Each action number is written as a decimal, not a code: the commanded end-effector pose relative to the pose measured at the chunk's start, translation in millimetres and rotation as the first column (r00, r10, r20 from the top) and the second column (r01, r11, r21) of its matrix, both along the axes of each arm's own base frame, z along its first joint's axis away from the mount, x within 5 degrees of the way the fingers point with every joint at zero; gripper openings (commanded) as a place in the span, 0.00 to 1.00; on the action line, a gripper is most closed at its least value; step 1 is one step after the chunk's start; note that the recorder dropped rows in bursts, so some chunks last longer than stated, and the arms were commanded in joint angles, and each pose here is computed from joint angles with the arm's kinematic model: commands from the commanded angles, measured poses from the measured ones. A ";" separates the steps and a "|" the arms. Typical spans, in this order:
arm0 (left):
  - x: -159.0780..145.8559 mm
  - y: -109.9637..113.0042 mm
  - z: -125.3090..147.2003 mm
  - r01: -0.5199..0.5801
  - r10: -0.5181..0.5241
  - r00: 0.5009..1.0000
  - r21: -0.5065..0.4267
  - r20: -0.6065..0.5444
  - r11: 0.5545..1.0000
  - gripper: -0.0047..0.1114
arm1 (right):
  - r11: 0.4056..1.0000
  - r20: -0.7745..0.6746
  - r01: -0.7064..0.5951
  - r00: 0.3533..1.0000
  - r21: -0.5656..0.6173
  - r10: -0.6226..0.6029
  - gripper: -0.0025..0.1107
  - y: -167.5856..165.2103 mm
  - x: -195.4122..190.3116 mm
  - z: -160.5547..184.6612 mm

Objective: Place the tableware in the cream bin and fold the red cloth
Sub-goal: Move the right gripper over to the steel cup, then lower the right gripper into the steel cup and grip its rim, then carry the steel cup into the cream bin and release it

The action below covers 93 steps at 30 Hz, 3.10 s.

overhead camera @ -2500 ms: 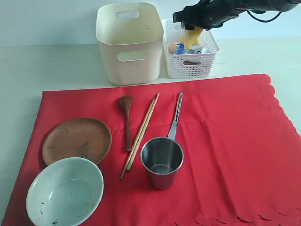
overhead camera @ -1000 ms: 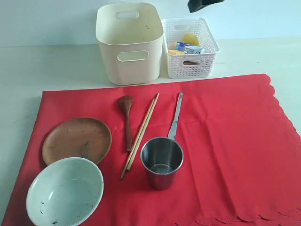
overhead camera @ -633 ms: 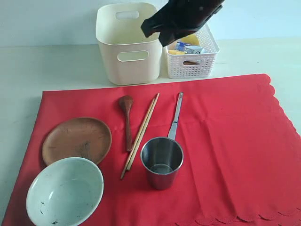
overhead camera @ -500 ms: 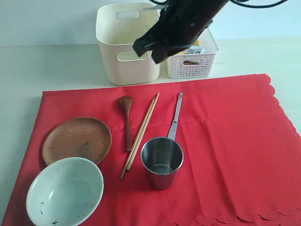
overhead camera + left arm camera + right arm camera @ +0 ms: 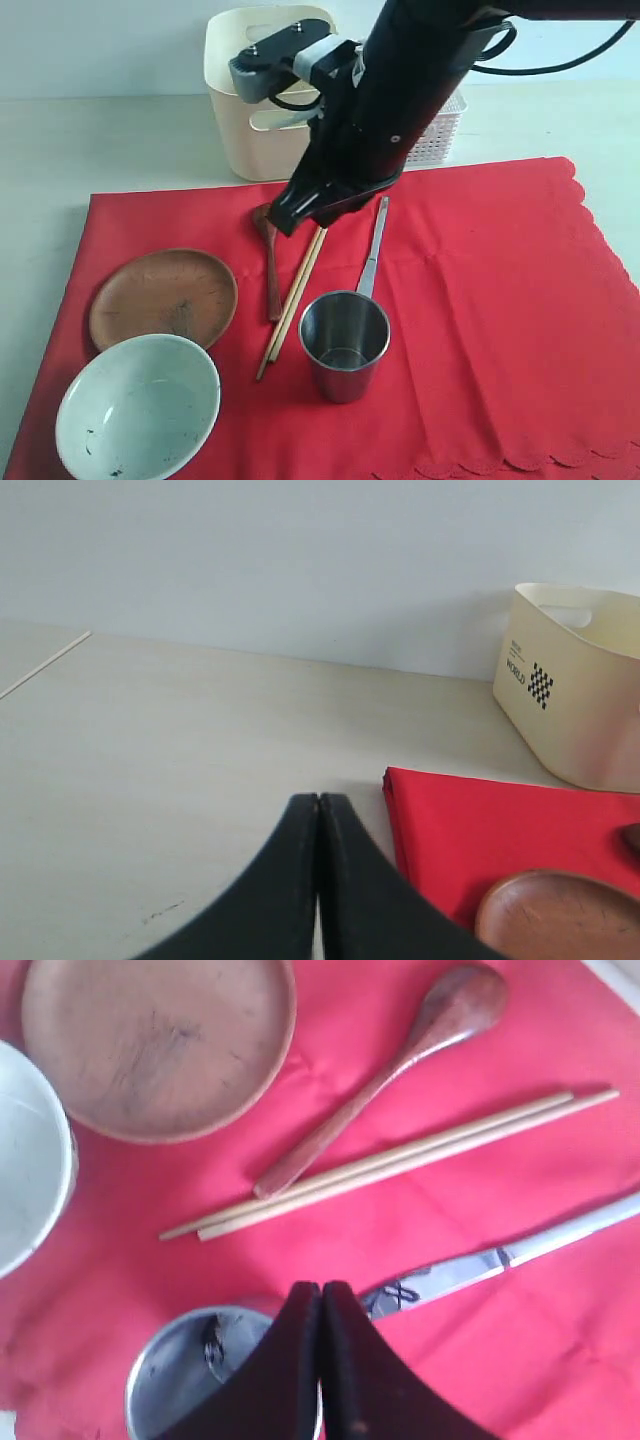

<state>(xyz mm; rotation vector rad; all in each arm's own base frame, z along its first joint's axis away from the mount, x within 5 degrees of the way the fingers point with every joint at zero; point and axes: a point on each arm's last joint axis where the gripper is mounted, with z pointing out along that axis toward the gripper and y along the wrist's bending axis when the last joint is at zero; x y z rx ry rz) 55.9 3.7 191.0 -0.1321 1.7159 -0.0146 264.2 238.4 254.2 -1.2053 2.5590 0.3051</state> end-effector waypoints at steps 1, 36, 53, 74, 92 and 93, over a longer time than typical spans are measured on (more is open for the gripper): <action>-0.3 -0.1 2.5 0.000 0.000 1.000 -0.004 0.021 1.000 0.05 | 0.996 -0.044 0.025 0.999 -0.085 -0.029 0.09 -13.0 -10.9 6.4; -0.3 -0.1 2.5 0.000 0.000 1.000 -0.004 0.021 1.000 0.05 | 0.964 -0.201 -0.117 0.977 -0.239 0.069 0.30 -0.4 5.1 -91.6; -0.3 -0.1 2.5 0.000 0.000 1.000 -0.004 0.021 1.000 0.05 | 0.971 -0.165 -0.107 0.984 -0.212 0.072 0.02 -1.7 3.2 -73.5; -0.3 -0.1 2.5 0.000 0.000 1.000 -0.004 0.021 1.000 0.05 | 1.000 0.376 -0.006 0.927 -0.012 0.010 0.02 -5.1 24.0 13.9; -0.3 -0.1 2.5 0.000 0.000 1.000 -0.004 0.021 1.000 0.05 | 0.989 0.691 0.005 0.715 0.145 -0.105 0.02 33.9 87.9 63.7; -0.3 -0.1 2.5 0.000 0.000 1.000 -0.004 0.021 1.000 0.05 | 0.991 0.694 0.003 0.714 0.130 -0.093 0.02 37.4 92.7 58.3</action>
